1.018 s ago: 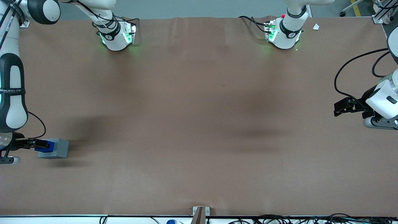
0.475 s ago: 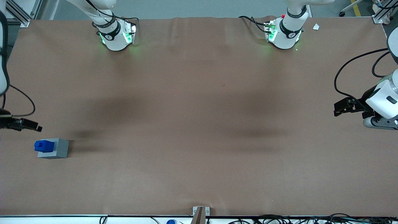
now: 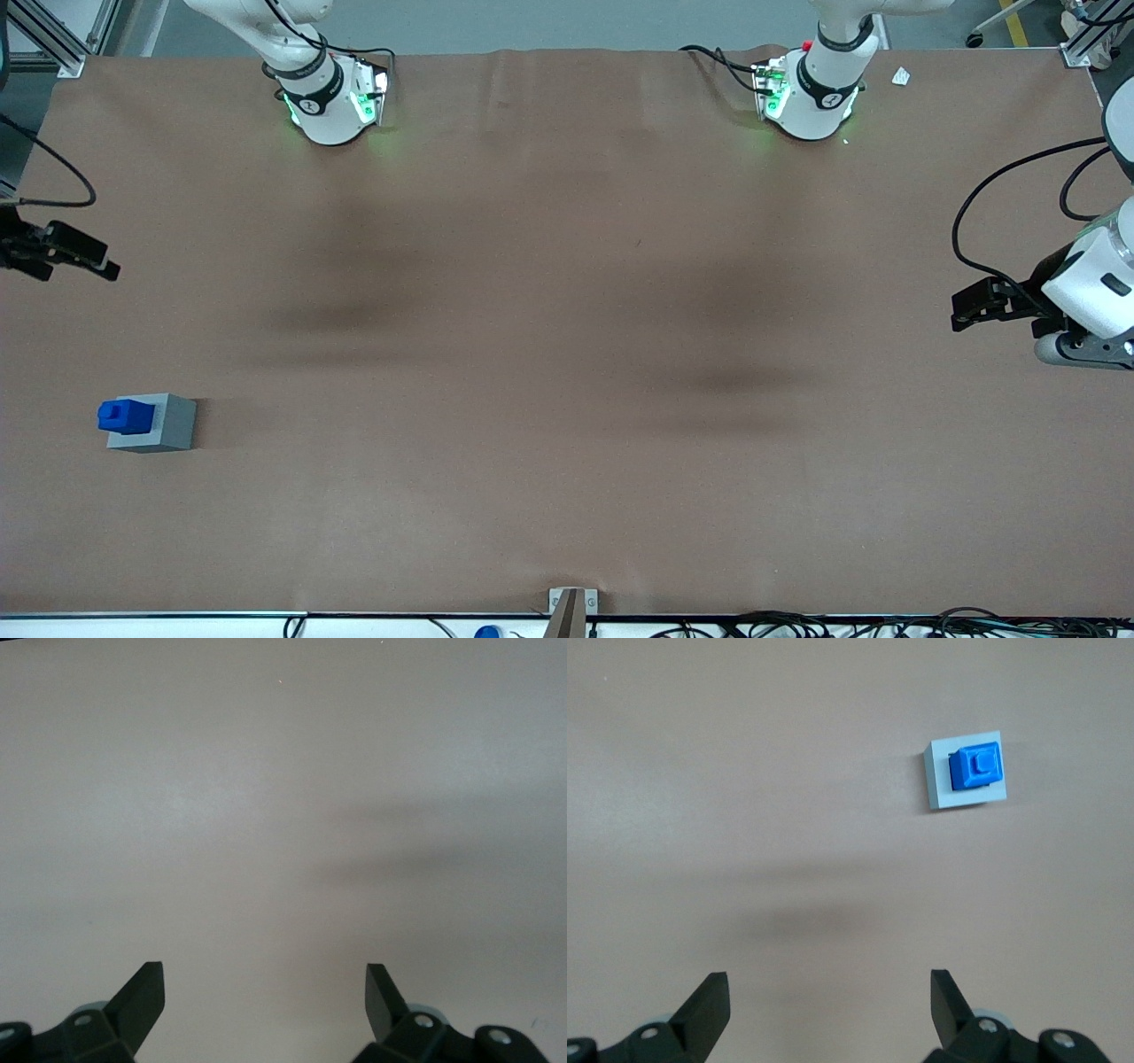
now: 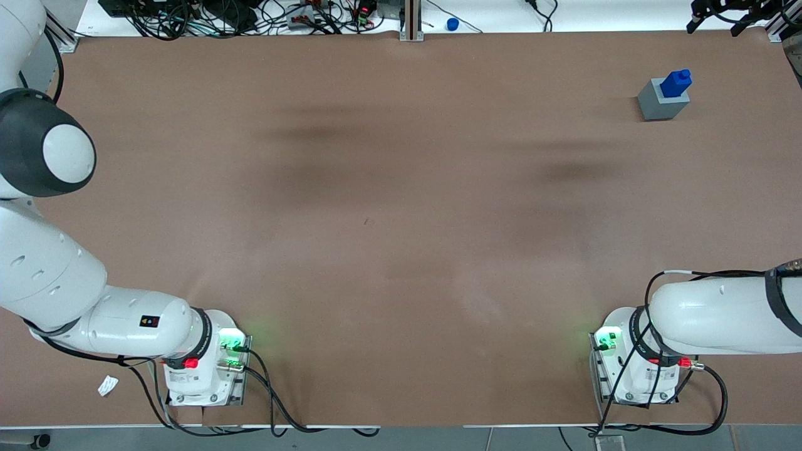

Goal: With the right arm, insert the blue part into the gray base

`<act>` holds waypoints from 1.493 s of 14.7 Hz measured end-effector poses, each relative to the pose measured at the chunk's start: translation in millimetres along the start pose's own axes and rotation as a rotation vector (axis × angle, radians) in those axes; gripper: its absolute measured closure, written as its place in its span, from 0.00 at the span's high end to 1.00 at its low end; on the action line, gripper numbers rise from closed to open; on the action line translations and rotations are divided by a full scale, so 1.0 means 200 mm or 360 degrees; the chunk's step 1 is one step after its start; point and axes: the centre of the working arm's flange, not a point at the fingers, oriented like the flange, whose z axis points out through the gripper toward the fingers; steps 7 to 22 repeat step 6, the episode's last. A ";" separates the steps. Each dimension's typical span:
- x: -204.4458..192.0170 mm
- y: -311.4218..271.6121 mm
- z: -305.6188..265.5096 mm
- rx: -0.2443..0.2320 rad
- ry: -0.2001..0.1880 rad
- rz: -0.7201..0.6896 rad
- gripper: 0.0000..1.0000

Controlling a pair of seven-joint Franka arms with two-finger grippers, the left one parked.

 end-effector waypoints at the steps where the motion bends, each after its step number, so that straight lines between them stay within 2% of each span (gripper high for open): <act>1: -0.01 -0.07 -0.01 -0.0027 -0.0004 0.0016 1.00; 5: 0.00 -0.20 -0.07 -0.0059 0.0025 0.0075 1.00; 22: 0.00 -0.20 -0.12 -0.0059 0.0026 0.0078 1.00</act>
